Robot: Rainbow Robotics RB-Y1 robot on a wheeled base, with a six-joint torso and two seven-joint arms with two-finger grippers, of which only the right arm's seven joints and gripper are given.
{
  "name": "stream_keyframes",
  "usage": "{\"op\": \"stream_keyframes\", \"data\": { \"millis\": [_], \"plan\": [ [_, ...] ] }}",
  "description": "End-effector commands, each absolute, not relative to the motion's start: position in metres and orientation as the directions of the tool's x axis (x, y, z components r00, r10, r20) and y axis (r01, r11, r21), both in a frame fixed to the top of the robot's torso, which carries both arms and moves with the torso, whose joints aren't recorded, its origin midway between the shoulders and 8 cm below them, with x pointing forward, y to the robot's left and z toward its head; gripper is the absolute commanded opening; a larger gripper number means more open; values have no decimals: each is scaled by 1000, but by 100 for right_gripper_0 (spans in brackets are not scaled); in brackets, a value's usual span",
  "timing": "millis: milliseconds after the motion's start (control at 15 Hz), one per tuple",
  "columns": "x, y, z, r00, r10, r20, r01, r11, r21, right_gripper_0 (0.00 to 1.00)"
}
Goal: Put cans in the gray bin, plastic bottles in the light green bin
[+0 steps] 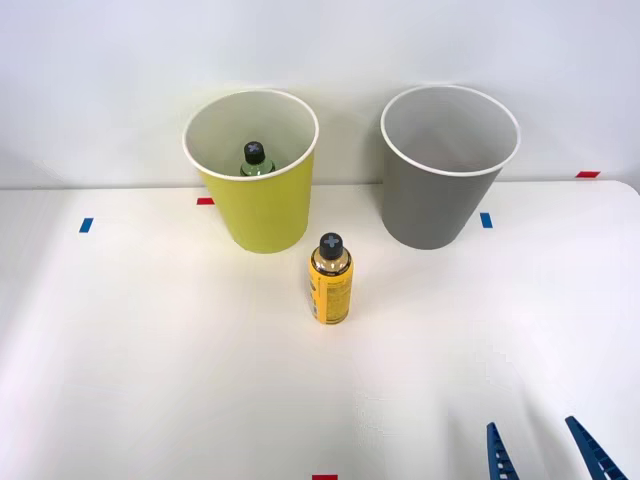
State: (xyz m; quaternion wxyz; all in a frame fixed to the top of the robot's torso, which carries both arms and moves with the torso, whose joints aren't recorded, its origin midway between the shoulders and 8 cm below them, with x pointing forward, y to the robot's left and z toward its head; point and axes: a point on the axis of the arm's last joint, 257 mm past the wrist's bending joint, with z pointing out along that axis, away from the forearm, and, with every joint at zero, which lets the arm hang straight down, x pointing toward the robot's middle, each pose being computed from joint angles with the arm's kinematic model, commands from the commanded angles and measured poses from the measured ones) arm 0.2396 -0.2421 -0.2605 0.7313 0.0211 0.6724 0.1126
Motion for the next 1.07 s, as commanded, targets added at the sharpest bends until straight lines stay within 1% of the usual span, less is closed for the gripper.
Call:
{"op": "stream_keyframes", "data": {
  "millis": [67,467,533,800,1067],
  "plan": [
    [240,-242,-261,70,193,-979,-136,974,182,100],
    [240,-242,-261,70,193,-979,-136,974,182,100],
    [238,-240,-276,35,198,-980,-134,972,191,100],
    [249,-219,-262,67,219,-973,-225,954,200,100],
    [262,-195,-243,89,272,-958,-361,905,223,100]
  ]
}}
